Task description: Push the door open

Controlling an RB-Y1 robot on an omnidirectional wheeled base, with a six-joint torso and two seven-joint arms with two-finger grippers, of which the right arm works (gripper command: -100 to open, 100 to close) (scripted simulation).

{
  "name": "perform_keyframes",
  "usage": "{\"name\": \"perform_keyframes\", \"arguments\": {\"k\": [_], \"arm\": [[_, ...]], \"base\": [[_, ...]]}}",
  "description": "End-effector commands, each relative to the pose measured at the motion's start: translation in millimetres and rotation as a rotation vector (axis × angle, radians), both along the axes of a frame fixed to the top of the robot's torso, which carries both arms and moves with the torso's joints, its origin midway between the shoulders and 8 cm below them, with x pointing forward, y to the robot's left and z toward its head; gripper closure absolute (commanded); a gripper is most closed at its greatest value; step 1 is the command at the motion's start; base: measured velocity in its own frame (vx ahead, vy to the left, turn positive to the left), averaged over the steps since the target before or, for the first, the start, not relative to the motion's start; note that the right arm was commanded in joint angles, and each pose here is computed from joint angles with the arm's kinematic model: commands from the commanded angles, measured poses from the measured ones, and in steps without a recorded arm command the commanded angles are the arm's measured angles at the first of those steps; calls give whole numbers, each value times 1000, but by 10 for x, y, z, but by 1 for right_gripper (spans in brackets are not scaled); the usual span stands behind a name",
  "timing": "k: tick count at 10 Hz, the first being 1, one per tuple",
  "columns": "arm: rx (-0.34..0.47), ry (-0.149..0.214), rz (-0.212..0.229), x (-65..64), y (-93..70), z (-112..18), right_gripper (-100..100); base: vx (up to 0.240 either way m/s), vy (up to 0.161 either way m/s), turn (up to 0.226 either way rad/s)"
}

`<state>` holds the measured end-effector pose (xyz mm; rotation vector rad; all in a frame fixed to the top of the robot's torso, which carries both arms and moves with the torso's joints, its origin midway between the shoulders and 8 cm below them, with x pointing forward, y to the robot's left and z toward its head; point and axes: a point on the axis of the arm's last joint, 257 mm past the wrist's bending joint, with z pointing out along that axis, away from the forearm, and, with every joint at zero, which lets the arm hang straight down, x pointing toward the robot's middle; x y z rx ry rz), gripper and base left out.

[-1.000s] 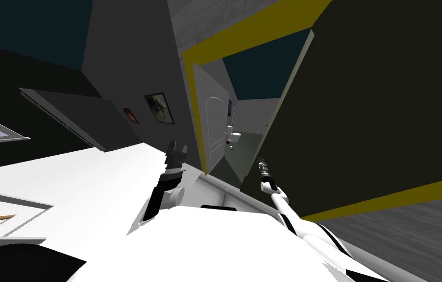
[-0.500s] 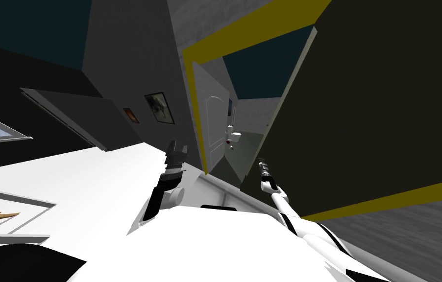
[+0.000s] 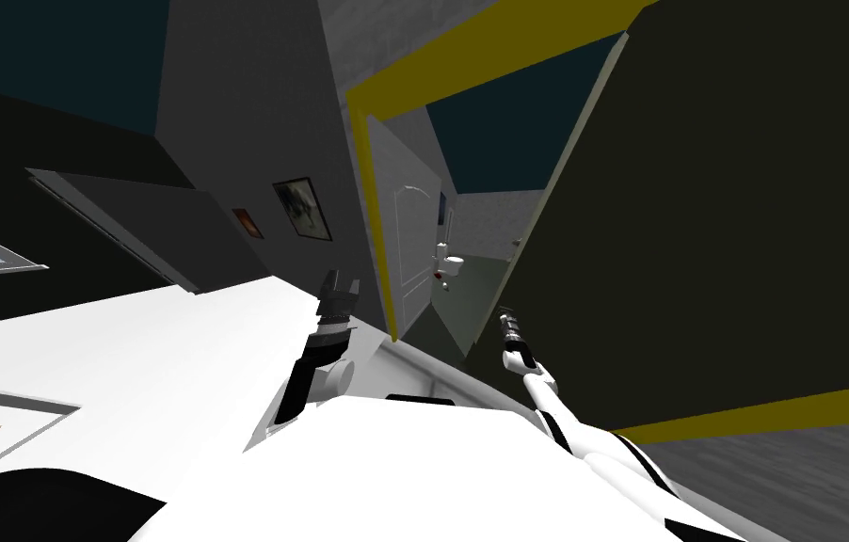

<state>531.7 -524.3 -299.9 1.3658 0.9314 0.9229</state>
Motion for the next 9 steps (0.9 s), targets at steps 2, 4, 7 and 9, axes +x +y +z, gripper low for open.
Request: {"name": "perform_keyframes", "arguments": {"k": [2,4,7,9], "arm": [[-12,-19,-46,-63,-231,104,100],[-13,-18,-88,-160,-411,103,100],[-14,-17,-160,-337,-702,100,100],[-15,-22,-158,-325,-699,125,100]], "base": [[211,3,8],[208,-6,5],[200,-4,15],[76,-7,-7]]}}
